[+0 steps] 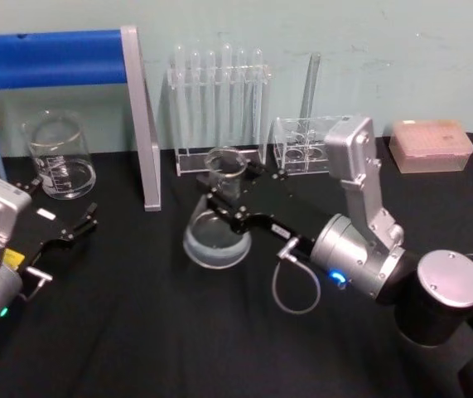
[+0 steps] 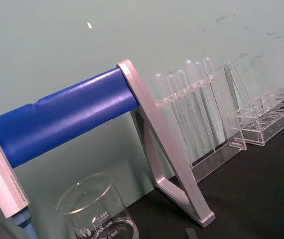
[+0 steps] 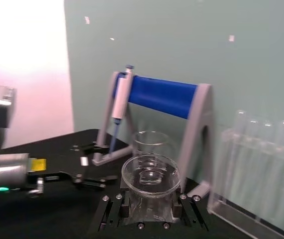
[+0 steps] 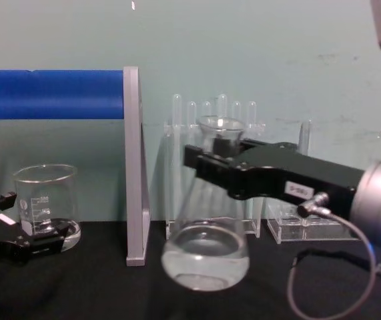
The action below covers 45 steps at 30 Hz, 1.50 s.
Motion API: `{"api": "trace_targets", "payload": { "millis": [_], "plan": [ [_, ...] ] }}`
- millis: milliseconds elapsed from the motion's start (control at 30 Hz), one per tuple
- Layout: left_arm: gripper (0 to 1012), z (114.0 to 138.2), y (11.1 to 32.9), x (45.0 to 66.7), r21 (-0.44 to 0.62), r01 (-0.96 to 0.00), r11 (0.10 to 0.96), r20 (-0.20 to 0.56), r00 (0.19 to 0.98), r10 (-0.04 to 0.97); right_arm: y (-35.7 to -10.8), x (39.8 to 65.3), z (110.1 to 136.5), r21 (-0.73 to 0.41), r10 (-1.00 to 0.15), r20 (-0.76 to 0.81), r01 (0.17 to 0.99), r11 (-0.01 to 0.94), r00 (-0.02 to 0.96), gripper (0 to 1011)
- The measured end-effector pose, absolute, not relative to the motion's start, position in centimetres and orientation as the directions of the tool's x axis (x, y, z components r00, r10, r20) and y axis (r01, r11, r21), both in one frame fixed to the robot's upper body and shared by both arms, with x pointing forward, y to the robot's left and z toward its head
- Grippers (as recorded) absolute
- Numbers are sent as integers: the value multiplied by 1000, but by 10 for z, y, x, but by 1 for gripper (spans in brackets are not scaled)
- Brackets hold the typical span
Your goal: Grasp the erlenmeyer flask with one hand, shake it three times, then place it back.
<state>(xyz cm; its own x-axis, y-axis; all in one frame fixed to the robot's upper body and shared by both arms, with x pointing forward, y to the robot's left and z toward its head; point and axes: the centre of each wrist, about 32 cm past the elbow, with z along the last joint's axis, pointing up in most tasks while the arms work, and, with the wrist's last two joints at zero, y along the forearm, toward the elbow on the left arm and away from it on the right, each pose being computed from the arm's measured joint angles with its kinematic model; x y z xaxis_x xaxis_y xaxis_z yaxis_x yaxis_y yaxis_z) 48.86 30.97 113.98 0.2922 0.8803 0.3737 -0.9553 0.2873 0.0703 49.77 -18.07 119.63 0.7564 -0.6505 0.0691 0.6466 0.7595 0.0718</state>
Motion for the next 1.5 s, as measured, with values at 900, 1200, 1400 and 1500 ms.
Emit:
{"api": "trace_targets", "payload": {
  "millis": [900, 1200, 1400, 1500],
  "plan": [
    [1001, 1140, 310, 489, 70, -955, 287, 374, 292, 880, -143, 480, 1196, 76, -503, 33, 500, 863, 864, 451],
    [1001, 1140, 310, 489, 70, -955, 287, 374, 292, 880, -161, 493, 1197, 80, -599, 62, 594, 800, 799, 450],
    [1001, 1140, 310, 489, 70, -955, 287, 374, 292, 880, -181, 503, 1199, 80, -685, 83, 680, 729, 724, 450],
    [1001, 1140, 310, 489, 70, -955, 287, 374, 292, 880, -187, 506, 1199, 79, -712, 90, 708, 702, 696, 450]
  ]
}}
